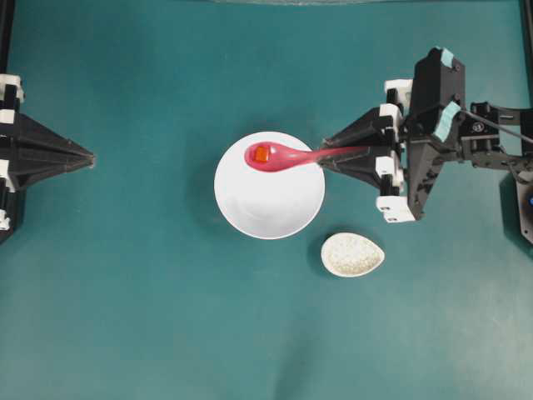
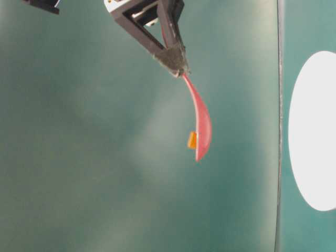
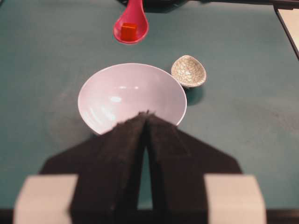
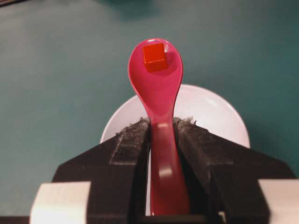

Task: Grip the spoon and scoop the red block from the bowl with right arm.
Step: 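Hold the spoon with the red cube raised above the bowl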

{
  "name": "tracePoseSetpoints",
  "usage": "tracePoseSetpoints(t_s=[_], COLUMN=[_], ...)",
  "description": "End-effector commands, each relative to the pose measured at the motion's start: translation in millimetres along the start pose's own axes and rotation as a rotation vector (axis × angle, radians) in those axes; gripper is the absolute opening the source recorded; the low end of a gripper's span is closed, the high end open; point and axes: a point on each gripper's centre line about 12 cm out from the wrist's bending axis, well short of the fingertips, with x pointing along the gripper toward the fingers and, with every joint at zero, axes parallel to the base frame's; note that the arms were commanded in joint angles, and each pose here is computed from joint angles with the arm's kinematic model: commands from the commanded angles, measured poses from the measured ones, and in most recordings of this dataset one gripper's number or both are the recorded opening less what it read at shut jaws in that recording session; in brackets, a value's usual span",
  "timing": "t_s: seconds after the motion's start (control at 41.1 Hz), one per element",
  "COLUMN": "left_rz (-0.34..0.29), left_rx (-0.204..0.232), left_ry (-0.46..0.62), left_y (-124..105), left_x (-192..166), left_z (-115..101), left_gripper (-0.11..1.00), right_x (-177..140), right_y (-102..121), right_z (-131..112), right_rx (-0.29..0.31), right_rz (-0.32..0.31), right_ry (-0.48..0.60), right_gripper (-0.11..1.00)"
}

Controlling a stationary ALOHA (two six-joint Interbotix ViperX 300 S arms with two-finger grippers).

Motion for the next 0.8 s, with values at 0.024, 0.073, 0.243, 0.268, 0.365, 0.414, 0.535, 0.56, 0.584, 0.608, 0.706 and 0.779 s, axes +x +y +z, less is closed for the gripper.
tracePoseSetpoints(t_s=[0.024,0.073,0.243,0.268,0.365,0.414,0.535,0.56,0.584,0.608,0.706,0.779], left_rz=[0.002,0.003,0.003,0.003,0.003,0.003,0.003,0.003,0.003,0.003,0.003,0.003], left_rx=[-0.002,-0.002,-0.002,-0.002,-0.002,-0.002,-0.002,-0.001,-0.002,-0.002,-0.002,-0.002], left_ry=[-0.014,-0.008,0.000,0.001,-0.005,-0.002,-0.003,-0.003,-0.006,-0.005,-0.006,-0.003], left_y=[0.3,0.3,0.4,0.4,0.4,0.4,0.4,0.4,0.4,0.4,0.4,0.4], left_x=[0.9,1.6,3.4,3.4,3.4,3.7,3.7,3.7,3.4,3.4,3.1,3.7], left_z=[7.3,6.0,4.4,4.2,5.4,4.5,5.1,5.1,5.5,5.4,5.6,5.1], left_gripper=[0.01,0.01,0.01,0.01,0.01,0.01,0.01,0.01,0.01,0.01,0.01,0.01], right_x=[-4.0,-4.0,-4.0,-4.0,-4.0,-4.0,-4.3,-4.3,-4.3,-4.3,-4.3,-4.7], right_y=[4.6,4.6,4.6,4.6,4.4,4.4,4.5,4.5,4.5,4.5,4.5,4.6], right_z=[9.2,9.3,9.3,9.3,8.2,7.4,7.5,7.5,7.5,7.5,7.5,7.7], right_rx=[-0.002,-0.003,-0.006,-0.005,-0.005,-0.008,-0.016,-0.016,-0.016,-0.016,-0.016,-0.016], right_rz=[0.014,0.014,0.014,0.014,0.014,0.014,0.014,0.014,0.014,0.014,0.014,0.014], right_ry=[-0.030,-0.031,-0.031,-0.031,-0.025,-0.019,-0.018,-0.018,-0.018,-0.018,-0.018,-0.018], right_gripper=[0.25,0.25,0.25,0.25,0.25,0.25,0.25,0.25,0.25,0.25,0.25,0.25])
